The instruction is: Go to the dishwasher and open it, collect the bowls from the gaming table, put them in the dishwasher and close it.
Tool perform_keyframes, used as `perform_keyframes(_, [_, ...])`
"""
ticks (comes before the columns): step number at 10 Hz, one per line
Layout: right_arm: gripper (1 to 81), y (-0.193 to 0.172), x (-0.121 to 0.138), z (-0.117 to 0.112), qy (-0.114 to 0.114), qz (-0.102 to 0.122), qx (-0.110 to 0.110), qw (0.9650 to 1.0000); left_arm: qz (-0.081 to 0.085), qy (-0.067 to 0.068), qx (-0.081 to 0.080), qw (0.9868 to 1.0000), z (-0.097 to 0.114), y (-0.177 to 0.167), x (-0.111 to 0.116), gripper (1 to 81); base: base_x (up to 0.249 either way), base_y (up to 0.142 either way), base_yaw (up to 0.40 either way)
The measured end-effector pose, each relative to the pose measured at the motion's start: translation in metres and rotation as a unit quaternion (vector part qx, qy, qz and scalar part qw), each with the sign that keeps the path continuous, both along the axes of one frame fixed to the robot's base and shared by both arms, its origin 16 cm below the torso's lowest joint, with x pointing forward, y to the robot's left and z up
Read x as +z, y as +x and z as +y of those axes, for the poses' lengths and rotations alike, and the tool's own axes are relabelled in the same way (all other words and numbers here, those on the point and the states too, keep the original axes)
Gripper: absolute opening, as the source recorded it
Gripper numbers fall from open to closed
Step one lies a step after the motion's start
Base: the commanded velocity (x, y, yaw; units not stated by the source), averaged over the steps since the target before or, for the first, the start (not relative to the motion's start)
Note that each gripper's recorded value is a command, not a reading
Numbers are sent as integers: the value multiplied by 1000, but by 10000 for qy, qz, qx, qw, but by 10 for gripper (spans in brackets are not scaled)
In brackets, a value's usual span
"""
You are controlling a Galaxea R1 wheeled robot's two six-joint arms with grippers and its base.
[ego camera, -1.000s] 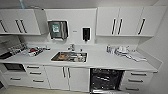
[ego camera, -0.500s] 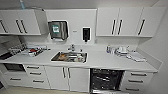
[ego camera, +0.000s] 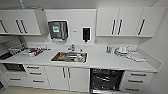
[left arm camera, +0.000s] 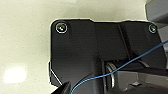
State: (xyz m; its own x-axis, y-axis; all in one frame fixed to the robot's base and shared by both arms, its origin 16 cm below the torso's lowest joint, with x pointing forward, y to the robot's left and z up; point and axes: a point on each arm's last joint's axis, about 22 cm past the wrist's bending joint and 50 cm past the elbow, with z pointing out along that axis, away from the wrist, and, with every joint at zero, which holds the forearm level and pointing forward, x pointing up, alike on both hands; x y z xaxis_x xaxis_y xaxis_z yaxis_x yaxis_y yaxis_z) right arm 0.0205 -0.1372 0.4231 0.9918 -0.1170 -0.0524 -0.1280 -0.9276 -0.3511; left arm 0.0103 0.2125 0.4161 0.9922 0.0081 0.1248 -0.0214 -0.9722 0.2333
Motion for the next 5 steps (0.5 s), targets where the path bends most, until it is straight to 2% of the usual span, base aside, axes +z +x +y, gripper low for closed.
perform_keyframes(2, [811, -8, 0, 0, -2, 19, 103, 9999, 74, 21, -3, 10000, 3, -3, -1, 811, 0, 0, 139])
perform_keyframes(5, [811, -23, 0, 1, 52, -51, 154, 9999, 47, 25, 4, 10000, 4, 1, 0, 811, 0, 0, 204])
